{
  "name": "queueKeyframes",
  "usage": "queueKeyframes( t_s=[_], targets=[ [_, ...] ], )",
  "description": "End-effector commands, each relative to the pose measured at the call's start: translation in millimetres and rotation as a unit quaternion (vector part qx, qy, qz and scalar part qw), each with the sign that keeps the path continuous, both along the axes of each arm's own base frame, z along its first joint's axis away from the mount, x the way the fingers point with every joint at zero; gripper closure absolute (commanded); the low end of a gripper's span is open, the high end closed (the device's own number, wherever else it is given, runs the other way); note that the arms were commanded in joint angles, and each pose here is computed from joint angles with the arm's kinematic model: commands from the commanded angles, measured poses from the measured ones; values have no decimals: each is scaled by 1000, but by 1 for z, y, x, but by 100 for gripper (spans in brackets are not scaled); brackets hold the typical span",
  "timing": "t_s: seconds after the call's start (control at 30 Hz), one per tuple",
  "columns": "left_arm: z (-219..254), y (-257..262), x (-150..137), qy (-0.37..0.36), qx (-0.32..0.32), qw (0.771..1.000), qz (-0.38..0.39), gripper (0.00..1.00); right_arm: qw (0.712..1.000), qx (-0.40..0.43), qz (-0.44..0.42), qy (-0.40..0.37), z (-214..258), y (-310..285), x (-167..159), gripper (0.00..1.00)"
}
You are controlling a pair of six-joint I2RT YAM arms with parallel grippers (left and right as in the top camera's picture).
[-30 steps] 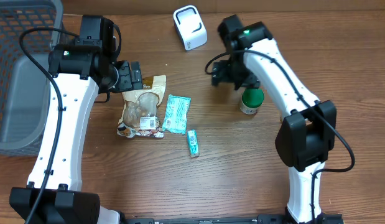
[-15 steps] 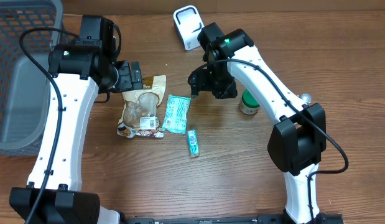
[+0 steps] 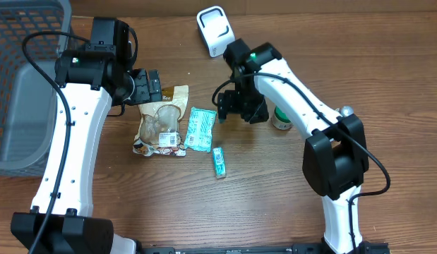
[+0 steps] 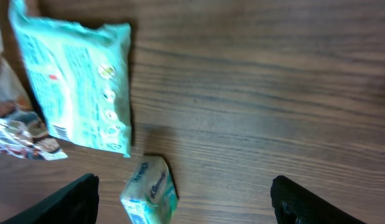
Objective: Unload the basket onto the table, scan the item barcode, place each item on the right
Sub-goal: 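Move the open right gripper left over the small Kleenex tissue pack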
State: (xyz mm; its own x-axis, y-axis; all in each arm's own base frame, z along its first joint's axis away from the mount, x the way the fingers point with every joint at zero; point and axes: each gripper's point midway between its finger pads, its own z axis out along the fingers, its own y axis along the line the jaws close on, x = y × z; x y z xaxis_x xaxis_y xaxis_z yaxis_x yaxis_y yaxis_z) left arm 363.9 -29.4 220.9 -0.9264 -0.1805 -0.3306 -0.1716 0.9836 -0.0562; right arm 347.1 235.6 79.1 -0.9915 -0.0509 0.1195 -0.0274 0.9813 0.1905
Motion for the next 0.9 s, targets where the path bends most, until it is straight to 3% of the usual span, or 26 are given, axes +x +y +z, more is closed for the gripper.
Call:
queueKeyframes(
  t_s=[0.0,0.4,0.87],
  targets=[
    [-3,-1,1,5,-1,1000,-5,0,1000,0,11,6,-4,5,-11,15],
    [-3,-1,1,5,-1,1000,-5,0,999,-3,39,10,-8,22,-27,25],
    [-3,-1,0,5,0,1000,-5,0,996,-35,83,28,-12,53,-75,26]
  ],
)
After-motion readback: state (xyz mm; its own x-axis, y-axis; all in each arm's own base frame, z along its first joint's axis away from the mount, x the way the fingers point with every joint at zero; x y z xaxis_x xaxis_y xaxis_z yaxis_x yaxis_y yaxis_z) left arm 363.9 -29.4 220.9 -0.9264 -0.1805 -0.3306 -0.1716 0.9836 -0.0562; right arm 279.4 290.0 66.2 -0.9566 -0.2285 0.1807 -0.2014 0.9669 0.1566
